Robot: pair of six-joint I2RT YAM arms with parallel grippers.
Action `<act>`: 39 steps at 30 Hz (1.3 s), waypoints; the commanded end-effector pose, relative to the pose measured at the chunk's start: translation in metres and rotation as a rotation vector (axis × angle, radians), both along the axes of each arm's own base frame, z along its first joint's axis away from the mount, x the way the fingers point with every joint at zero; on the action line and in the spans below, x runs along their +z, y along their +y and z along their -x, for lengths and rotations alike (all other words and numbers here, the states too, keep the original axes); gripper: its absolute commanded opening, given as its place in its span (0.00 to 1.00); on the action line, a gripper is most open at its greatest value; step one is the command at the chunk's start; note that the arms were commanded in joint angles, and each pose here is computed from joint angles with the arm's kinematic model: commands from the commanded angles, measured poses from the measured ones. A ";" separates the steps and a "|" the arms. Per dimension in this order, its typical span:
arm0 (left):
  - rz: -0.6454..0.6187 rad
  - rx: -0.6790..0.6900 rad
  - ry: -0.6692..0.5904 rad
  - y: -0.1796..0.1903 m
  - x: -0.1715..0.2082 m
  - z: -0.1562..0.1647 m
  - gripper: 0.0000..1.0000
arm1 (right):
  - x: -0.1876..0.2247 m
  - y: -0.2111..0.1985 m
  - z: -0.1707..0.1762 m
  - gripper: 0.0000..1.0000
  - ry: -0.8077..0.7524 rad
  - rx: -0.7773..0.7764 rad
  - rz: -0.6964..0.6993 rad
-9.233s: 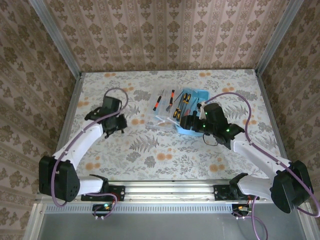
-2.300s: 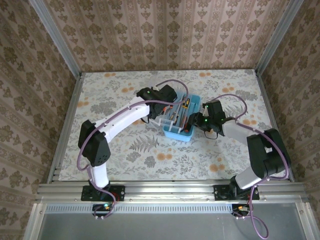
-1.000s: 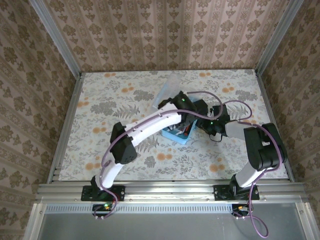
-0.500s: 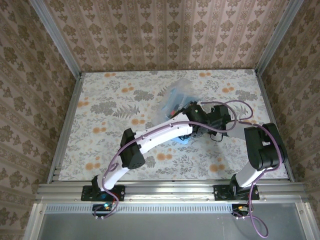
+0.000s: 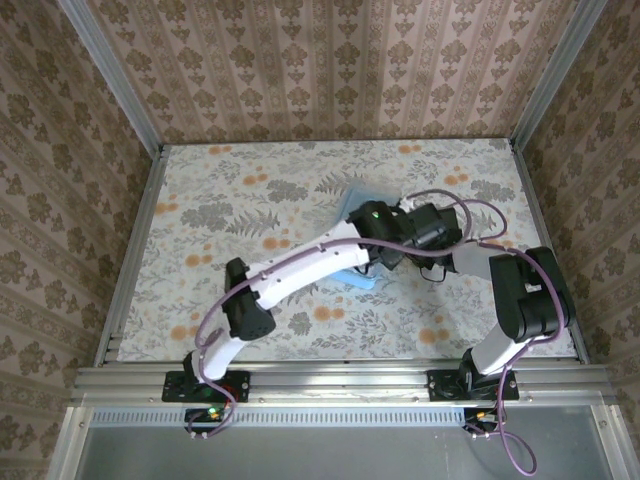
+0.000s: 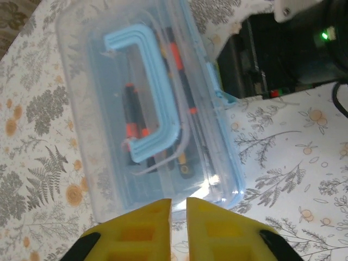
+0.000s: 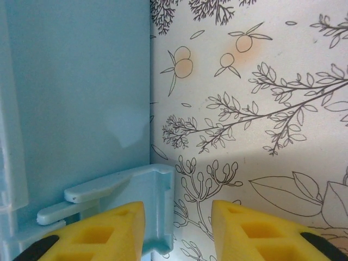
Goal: Pack the tool kit
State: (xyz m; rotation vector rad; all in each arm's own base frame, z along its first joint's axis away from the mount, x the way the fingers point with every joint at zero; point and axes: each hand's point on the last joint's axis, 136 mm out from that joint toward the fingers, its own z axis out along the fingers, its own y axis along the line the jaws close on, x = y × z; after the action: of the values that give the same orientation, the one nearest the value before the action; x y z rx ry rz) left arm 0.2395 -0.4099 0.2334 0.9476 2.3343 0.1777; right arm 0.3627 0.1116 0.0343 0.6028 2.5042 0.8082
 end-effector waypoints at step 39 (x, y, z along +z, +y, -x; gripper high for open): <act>0.123 0.235 0.392 0.121 -0.122 -0.120 0.90 | 0.082 -0.013 0.009 0.71 -0.164 0.044 0.094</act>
State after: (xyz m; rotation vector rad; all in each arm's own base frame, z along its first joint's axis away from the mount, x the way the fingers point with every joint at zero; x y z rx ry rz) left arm 0.3673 -0.3388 0.1459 0.7506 2.6366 -0.2564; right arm 0.3489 0.0994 0.0971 0.4607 2.4333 0.7225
